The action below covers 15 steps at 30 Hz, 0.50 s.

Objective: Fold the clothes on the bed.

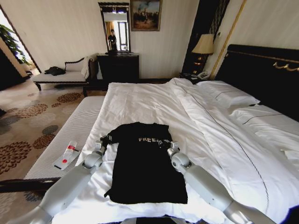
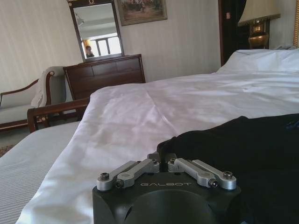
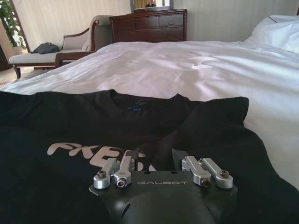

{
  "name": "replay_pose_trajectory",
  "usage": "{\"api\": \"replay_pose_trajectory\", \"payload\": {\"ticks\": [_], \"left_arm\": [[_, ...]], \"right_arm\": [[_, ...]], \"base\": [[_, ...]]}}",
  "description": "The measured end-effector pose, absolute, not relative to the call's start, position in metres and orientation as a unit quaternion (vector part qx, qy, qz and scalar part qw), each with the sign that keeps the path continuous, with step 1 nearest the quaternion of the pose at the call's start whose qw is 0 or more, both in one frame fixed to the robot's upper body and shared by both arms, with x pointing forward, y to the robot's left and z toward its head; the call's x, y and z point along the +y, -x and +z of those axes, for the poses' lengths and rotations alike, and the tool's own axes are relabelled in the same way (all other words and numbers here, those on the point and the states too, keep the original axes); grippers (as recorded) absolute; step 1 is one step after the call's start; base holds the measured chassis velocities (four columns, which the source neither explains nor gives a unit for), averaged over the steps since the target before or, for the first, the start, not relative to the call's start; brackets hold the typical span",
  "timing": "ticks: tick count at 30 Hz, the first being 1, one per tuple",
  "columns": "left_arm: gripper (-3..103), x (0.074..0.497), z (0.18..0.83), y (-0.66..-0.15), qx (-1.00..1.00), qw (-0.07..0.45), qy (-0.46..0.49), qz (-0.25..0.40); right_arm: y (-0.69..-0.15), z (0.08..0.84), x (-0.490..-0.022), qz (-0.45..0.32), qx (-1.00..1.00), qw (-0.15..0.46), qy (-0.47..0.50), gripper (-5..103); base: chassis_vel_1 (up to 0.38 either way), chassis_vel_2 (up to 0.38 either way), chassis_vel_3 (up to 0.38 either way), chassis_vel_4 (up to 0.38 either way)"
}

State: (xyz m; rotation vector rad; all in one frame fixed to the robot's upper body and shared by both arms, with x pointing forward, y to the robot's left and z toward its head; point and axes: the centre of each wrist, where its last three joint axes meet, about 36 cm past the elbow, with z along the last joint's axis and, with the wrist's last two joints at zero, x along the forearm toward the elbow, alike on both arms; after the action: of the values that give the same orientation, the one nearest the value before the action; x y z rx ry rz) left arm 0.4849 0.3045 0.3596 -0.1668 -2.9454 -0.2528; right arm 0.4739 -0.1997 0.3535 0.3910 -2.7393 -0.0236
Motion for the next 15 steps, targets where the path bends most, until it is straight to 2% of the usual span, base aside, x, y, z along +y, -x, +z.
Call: {"api": "replay_pose_trajectory", "payload": {"ticks": [2,4,6,7,8,9,10,11,13,15], "left_arm": [[2,0.304,0.360,-0.484,-0.991,0.090,0.057,-0.085],[2,0.304,0.360,-0.483,-0.991,0.089,0.056,-0.084],[2,0.304,0.361,-0.481,-0.991,0.090,0.056,-0.085],[2,0.304,0.361,-0.481,-0.991,0.090,0.056,-0.085],[2,0.305,0.360,-0.479,-0.991,0.091,0.056,-0.085],[2,0.305,0.360,-0.478,-0.991,0.091,0.056,-0.085],[2,0.305,0.360,-0.478,-0.991,0.092,0.056,-0.085],[2,0.305,0.360,-0.477,-0.991,0.091,0.057,-0.084],[2,0.304,0.361,-0.477,-0.991,0.090,0.058,-0.084],[2,0.302,0.364,-0.477,-0.991,0.090,0.059,-0.085]], "right_arm": [[-0.470,0.353,-0.198,-0.001,-0.972,0.185,-0.142,51],[-0.468,0.354,-0.199,0.000,-0.972,0.184,-0.145,51],[-0.465,0.358,-0.201,0.000,-0.973,0.176,-0.151,62],[-0.465,0.358,-0.201,0.000,-0.973,0.176,-0.151,62],[-0.464,0.364,-0.204,-0.003,-0.974,0.166,-0.151,68],[-0.463,0.371,-0.208,-0.005,-0.977,0.153,-0.147,73],[-0.463,0.376,-0.213,-0.005,-0.980,0.142,-0.141,73],[-0.463,0.384,-0.224,-0.004,-0.984,0.124,-0.127,84],[-0.464,0.389,-0.233,-0.005,-0.987,0.114,-0.115,84],[-0.464,0.397,-0.254,-0.008,-0.991,0.100,-0.088,94]], "base": [[0.000,0.000,0.000,0.000],[0.000,0.000,0.000,0.000],[0.000,0.000,0.000,0.000],[0.000,0.000,0.000,0.000],[0.000,0.000,0.000,0.000],[0.000,0.000,0.000,0.000],[0.000,0.000,0.000,0.000],[0.000,0.000,0.000,0.000],[0.000,0.000,0.000,0.000],[0.000,0.000,0.000,0.000]]}}
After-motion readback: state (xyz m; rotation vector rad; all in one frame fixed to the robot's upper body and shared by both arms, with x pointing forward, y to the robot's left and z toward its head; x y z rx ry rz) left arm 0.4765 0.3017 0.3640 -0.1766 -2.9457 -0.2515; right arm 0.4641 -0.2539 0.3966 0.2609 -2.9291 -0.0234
